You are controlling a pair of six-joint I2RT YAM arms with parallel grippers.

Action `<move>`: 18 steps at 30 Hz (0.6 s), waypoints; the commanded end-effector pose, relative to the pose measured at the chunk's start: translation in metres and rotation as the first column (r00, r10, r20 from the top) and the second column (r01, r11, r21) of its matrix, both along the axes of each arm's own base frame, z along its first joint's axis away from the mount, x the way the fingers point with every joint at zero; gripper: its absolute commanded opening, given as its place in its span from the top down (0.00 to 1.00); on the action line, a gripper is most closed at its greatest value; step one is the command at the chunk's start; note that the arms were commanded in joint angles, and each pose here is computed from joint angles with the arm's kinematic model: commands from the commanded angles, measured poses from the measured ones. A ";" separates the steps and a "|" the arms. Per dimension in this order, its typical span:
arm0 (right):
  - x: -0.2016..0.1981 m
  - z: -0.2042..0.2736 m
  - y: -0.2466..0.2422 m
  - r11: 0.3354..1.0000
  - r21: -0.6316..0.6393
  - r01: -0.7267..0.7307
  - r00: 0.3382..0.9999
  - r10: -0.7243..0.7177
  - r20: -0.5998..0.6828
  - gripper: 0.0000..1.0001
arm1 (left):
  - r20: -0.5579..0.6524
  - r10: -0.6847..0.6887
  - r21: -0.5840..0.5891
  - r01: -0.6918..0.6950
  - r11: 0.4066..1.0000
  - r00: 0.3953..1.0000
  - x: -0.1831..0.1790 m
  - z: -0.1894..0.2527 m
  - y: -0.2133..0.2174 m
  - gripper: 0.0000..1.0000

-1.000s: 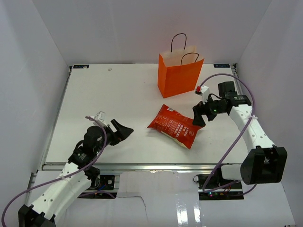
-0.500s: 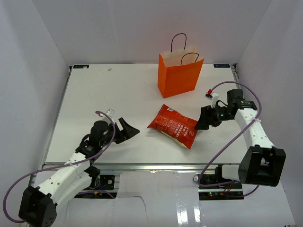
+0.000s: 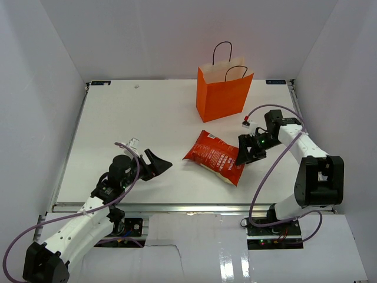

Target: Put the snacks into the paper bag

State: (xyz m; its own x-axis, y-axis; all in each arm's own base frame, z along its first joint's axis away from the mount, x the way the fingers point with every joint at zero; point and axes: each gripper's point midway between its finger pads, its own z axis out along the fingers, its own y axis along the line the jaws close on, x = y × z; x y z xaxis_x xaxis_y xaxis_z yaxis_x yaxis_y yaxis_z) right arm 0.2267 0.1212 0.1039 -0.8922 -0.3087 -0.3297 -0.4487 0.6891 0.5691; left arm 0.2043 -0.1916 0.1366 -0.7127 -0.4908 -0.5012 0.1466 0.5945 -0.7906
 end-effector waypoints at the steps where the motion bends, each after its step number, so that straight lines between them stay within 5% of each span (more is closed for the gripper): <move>1: 0.007 0.005 0.003 1.000 -0.017 0.015 0.999 -0.015 -0.031 0.19 | 0.003 0.025 -0.004 -0.025 1.000 1.000 0.002 -0.001 0.003 0.06; 8: 0.001 -0.012 0.015 1.000 -0.005 0.018 0.991 -0.019 -0.135 0.29 | 0.004 0.027 -0.002 -0.027 1.000 1.000 0.002 0.000 0.004 0.06; 18: 0.001 -0.021 0.017 0.999 0.001 0.032 0.990 -0.032 -0.139 0.30 | 0.013 0.018 -0.005 -0.018 1.000 1.000 0.006 0.005 0.000 0.06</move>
State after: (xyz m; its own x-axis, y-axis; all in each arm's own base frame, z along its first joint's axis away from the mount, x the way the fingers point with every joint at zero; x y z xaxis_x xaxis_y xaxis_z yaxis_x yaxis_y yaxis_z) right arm 0.2235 0.1326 0.0805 -0.9376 -0.2946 -0.1846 -0.3441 0.7108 0.6135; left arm 0.2059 -0.1910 0.1347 -0.7119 -0.4981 -0.4951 0.1325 0.5971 -0.7912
